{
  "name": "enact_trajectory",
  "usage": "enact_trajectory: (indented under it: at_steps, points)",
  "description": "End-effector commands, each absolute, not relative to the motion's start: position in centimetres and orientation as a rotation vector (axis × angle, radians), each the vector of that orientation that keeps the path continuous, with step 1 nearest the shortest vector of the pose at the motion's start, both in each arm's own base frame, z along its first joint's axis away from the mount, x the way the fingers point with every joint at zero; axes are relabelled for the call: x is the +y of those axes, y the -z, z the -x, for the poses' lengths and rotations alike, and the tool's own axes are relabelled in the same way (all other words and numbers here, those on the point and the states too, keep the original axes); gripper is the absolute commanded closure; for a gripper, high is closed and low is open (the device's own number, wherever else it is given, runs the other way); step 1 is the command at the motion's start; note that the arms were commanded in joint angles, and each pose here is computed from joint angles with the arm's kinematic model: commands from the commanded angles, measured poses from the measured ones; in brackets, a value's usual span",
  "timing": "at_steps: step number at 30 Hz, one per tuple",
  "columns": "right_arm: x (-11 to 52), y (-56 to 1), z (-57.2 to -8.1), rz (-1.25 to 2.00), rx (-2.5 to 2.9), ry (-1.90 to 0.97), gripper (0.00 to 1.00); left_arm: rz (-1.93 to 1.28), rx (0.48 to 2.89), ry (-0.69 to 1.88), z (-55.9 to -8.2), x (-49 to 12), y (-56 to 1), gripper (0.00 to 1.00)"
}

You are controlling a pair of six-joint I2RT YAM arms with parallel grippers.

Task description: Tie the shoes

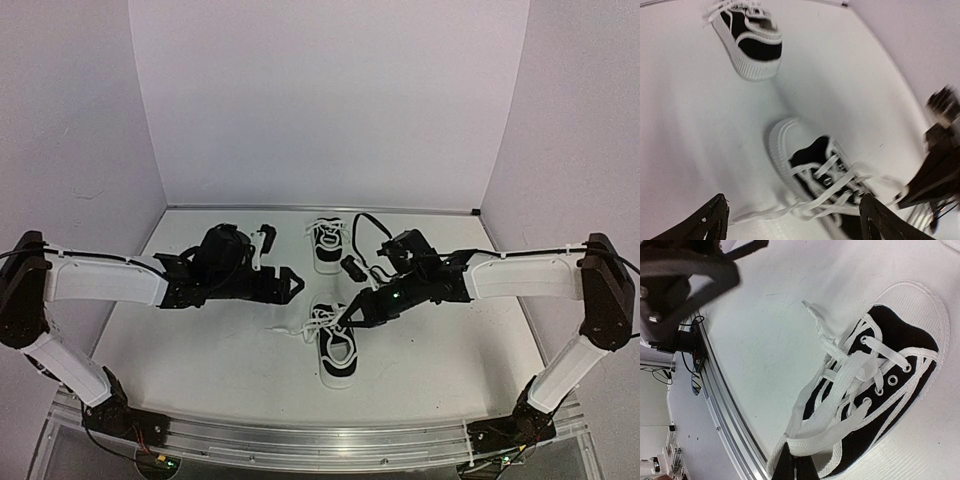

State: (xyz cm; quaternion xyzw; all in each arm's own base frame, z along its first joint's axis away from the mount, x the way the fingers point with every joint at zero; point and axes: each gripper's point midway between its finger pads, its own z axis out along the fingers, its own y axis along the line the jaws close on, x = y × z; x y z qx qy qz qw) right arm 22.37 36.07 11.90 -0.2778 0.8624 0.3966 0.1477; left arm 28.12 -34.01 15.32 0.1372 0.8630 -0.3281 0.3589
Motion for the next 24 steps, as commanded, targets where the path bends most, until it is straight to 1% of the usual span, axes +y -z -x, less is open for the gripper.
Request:
enact_trajectory:
  at_steps: [1,5,8,14,19,24]
  points:
    - [35.7,-11.7,-22.5,0.792,2.495,-1.108,1.00,-0.858,2.386,0.437,-26.4,-31.3,-7.7,0.13]
    - [35.4,-11.6,-22.6,0.781,2.509,-1.109,1.00,-1.101,2.347,0.384,-25.5,-31.3,-5.8,0.18]
    - [35.3,-11.5,-22.6,0.781,2.513,-1.112,1.00,-1.252,2.263,0.330,-25.5,-31.2,-5.6,0.21]
    - [35.4,-11.4,-22.8,0.781,2.522,-1.132,1.00,-1.494,2.094,0.350,-25.3,-32.9,-4.3,0.23]
    - [35.4,-11.7,-22.8,0.778,2.520,-1.151,1.00,-1.567,2.021,0.338,-26.2,-34.4,-3.2,0.25]
    - [35.1,-11.8,-22.8,0.770,2.524,-1.156,1.00,-1.602,2.019,0.300,-26.9,-34.8,-1.7,0.36]
